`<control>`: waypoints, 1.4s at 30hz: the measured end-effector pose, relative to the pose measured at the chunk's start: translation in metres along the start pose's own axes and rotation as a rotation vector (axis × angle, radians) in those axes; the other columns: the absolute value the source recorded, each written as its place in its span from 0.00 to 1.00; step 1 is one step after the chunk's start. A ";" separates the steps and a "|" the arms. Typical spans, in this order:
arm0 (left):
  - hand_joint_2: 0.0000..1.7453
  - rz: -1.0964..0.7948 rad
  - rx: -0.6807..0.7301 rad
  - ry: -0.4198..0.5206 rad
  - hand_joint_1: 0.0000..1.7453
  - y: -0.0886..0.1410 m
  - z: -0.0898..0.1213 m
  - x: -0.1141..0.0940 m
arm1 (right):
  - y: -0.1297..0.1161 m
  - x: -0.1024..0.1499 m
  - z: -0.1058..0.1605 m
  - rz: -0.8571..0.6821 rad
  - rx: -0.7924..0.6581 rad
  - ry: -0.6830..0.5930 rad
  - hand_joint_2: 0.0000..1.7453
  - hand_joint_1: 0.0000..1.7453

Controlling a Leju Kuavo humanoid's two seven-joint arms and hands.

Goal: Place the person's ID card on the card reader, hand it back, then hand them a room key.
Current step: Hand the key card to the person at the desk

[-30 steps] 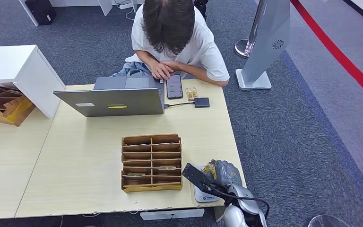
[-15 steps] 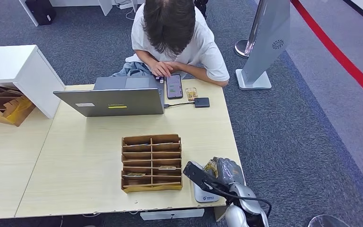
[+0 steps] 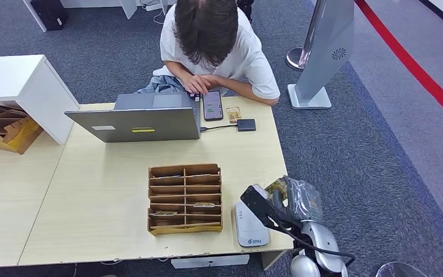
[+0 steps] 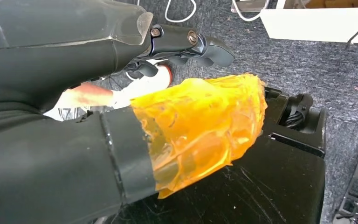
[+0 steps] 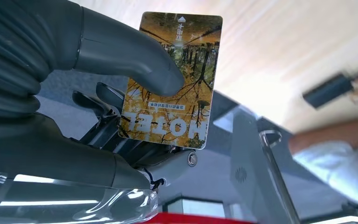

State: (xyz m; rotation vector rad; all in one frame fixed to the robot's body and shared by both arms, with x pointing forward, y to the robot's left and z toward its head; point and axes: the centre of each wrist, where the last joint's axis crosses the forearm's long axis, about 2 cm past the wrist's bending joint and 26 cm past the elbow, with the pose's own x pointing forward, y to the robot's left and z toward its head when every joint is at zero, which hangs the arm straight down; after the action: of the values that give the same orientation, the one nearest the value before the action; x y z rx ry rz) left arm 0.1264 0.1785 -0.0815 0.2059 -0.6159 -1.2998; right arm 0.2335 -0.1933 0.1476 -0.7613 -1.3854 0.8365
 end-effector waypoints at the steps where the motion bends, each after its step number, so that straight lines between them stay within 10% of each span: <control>1: 0.00 0.004 0.001 0.001 0.00 0.000 0.000 0.000 | -0.005 0.000 0.001 -0.005 -0.027 -0.009 1.00 1.00; 42: 0.00 -0.008 0.006 -0.018 0.00 0.004 0.000 -0.004 | -0.062 0.074 0.007 -0.141 -0.393 -0.488 1.00 1.00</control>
State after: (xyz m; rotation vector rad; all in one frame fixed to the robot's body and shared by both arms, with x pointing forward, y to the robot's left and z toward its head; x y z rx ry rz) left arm 0.1295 0.1829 -0.0811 0.2019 -0.6353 -1.3086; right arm 0.2301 -0.1619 0.2395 -0.7723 -2.0562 0.6686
